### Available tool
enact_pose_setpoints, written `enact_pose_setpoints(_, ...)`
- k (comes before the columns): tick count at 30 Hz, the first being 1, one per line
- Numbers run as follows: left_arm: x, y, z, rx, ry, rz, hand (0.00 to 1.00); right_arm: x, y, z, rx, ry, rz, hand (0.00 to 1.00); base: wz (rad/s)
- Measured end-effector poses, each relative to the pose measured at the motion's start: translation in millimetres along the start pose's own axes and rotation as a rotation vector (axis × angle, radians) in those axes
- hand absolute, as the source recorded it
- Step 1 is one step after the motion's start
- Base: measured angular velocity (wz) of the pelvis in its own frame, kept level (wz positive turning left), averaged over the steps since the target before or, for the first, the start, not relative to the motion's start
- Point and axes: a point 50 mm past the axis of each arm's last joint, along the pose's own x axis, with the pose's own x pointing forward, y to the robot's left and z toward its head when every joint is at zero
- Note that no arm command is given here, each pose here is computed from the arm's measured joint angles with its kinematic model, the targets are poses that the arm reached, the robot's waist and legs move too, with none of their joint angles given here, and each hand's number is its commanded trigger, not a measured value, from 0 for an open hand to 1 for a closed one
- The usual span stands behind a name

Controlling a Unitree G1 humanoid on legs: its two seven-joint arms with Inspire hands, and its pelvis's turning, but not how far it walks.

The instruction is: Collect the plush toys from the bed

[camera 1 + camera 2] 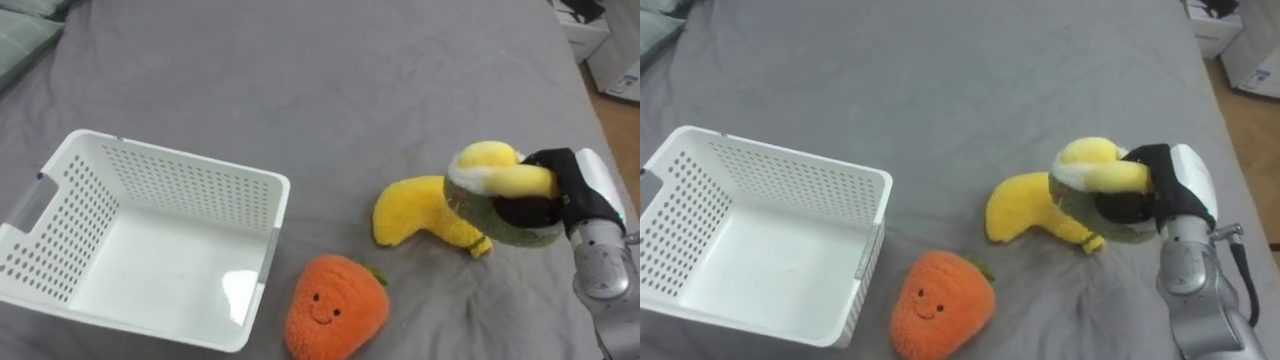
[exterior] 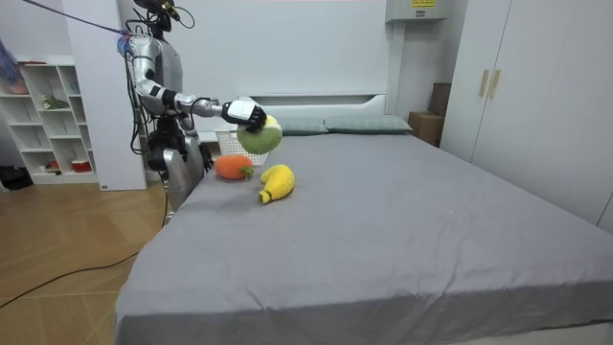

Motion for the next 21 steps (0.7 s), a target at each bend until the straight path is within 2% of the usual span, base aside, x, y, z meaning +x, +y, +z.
enact_pose_setpoints(10,-2.6,6.2,-17,-0.062,0.048,0.033,0.0,2,-11,4,-0.006,-0.016,-0.015,1.0,-0.03)
enact_pose_setpoints(21,-3.6,3.2,-22,-0.065,0.058,0.047,0.0,1,-25,43,0.006,-0.168,-0.02,1.0,-0.02)
